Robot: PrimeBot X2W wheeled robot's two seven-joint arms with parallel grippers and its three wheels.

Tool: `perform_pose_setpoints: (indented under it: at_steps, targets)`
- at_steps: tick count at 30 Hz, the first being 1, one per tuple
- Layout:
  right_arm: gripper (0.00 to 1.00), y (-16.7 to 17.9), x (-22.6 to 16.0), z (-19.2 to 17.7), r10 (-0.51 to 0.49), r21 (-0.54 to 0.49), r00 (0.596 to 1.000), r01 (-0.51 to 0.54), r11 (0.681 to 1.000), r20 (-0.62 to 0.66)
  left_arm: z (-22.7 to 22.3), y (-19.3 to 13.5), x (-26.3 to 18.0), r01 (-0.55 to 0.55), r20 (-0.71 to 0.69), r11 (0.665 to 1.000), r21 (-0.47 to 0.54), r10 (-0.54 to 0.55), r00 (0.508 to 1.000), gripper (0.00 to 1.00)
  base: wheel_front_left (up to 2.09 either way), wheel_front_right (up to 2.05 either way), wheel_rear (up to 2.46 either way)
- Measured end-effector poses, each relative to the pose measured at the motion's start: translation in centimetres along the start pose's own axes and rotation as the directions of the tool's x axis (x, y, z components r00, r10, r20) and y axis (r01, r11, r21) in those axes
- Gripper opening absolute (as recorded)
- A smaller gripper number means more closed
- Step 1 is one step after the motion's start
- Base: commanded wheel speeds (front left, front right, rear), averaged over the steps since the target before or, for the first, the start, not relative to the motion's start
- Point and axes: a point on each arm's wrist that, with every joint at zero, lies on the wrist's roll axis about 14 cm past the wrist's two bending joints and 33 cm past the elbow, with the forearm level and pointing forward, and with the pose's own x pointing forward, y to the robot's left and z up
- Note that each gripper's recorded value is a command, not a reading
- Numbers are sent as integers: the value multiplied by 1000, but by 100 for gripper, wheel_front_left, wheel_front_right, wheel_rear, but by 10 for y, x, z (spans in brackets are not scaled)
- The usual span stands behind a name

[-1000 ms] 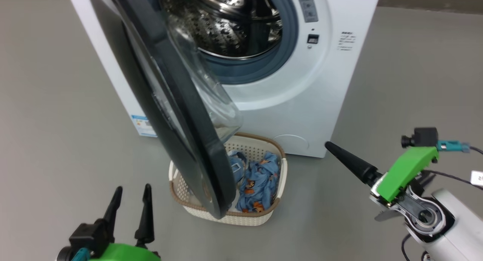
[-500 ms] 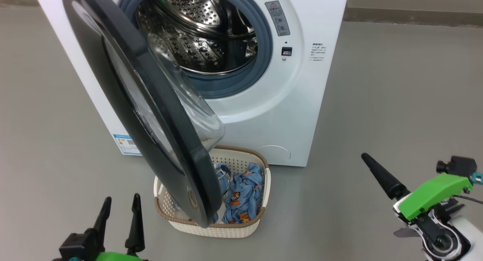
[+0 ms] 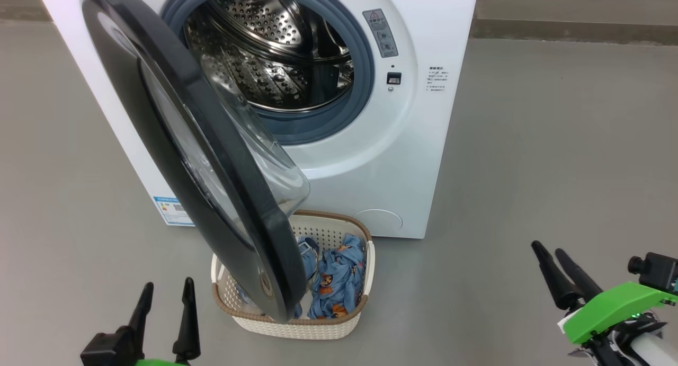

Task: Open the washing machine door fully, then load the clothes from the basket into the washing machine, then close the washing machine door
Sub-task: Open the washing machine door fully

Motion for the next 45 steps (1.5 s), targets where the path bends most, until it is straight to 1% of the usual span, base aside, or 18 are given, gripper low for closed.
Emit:
perform_pose_setpoints:
  at_steps: [3,5,8,14,20,34,45]
  targets:
    - [100,-10,-2,14,-25,-61,999,27,998,48,0,-1,0,3,0,1000,0,-3,1000,100,0,0,0]
    - [100,-14,-3,24,-36,-79,995,43,996,91,0,-1,1,5,-1,1000,0,-5,1000,100,0,0,0]
    - [100,-17,-8,25,-47,-108,992,60,992,120,-1,-2,1,7,-3,1000,0,-7,1000,100,0,0,0]
    - [100,-17,-16,29,-39,-239,987,75,968,153,-1,-2,1,8,-2,1000,1,-8,1000,100,0,0,0]
    - [100,-14,-20,22,-38,-268,987,80,960,158,0,-1,1,5,0,1000,1,-5,1000,100,0,0,0]
    - [100,-10,-22,27,-17,-345,985,77,935,174,1,-2,1,9,1,1000,9,-9,1000,100,0,0,0]
    - [100,-14,-25,19,-29,-359,988,83,930,154,-2,-2,2,7,-8,1000,10,-7,1000,100,0,0,0]
